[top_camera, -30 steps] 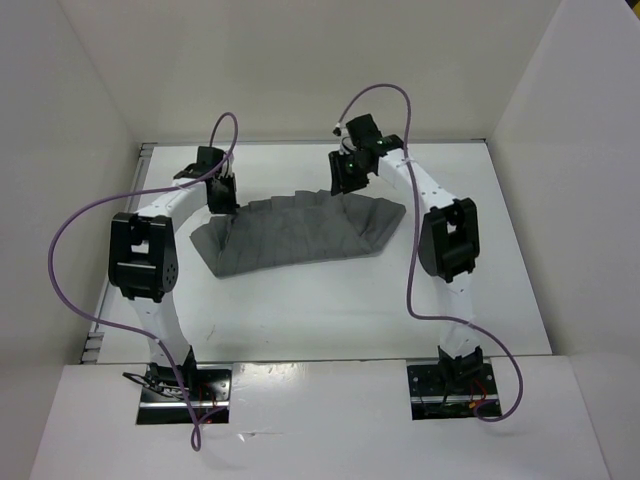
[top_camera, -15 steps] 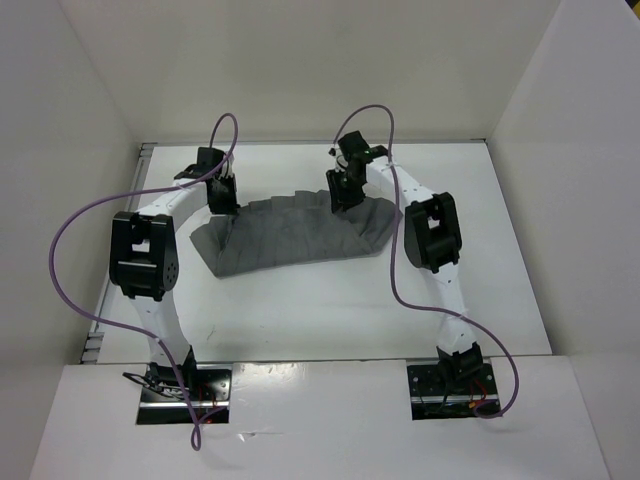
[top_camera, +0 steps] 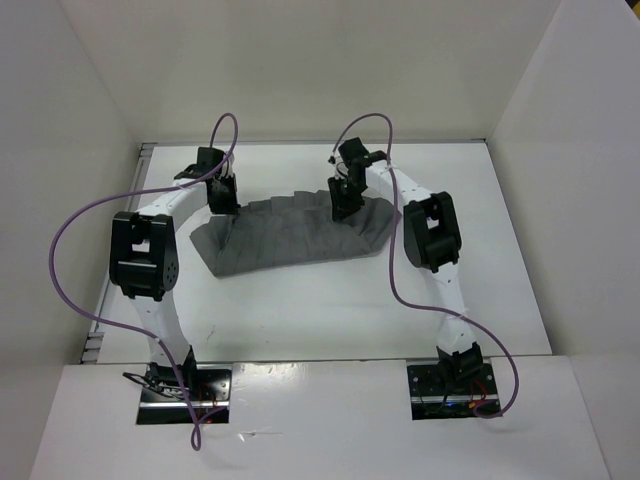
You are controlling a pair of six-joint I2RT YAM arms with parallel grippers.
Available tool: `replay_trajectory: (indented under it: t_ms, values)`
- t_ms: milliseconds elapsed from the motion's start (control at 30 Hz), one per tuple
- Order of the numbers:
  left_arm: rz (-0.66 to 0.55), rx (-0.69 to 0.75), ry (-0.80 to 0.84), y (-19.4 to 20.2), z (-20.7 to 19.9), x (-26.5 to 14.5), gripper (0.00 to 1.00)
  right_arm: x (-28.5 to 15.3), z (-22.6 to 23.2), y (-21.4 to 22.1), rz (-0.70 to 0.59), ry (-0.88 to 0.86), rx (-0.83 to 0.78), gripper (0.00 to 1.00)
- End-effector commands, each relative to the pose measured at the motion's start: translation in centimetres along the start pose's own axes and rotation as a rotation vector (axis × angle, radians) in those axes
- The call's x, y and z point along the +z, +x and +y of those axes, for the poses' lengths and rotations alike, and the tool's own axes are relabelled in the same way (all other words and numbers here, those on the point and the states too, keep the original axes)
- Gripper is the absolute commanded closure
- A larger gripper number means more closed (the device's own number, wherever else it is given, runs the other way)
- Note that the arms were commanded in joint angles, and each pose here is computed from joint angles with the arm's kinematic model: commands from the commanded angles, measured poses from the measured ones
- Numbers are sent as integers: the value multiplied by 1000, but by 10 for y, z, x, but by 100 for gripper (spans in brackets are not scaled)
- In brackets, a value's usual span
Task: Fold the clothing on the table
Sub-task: Fold the skirt
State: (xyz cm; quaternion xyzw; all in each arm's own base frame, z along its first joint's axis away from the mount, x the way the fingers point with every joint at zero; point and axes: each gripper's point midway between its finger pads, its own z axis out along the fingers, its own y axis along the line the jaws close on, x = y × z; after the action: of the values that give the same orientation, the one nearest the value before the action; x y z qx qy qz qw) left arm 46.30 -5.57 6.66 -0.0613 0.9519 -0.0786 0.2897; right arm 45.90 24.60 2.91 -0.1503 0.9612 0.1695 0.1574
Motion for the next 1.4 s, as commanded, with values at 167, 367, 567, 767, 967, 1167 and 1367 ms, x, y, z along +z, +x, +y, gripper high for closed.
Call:
replay_trajectory:
  t_ms: [167, 367, 567, 767, 967, 1167, 1367]
  values:
    - [-13, -18, 6, -4, 1, 0, 97, 2, 7, 6, -9, -139, 61, 100]
    - [-38, -8, -20, -10, 5, -6, 97, -49, -51, -18, -153, 26, 244, 100]
    - [-36, -8, -10, -10, 3, -6, 98, -54, -81, -7, -139, 98, 306, 89]
    - [-25, -8, -3, -7, 3, -3, 98, -47, -58, -10, -129, -51, 260, 46]
    - [-25, -8, -3, -7, 3, -3, 98, -59, -33, -43, -210, -112, 185, 46]
    - [-7, -9, -7, -2, 4, 3, 98, -44, -17, -52, -197, -135, 146, 46]
    - [-9, -9, -16, -2, 6, 3, 98, -15, -1, -47, -136, -146, 126, 46]
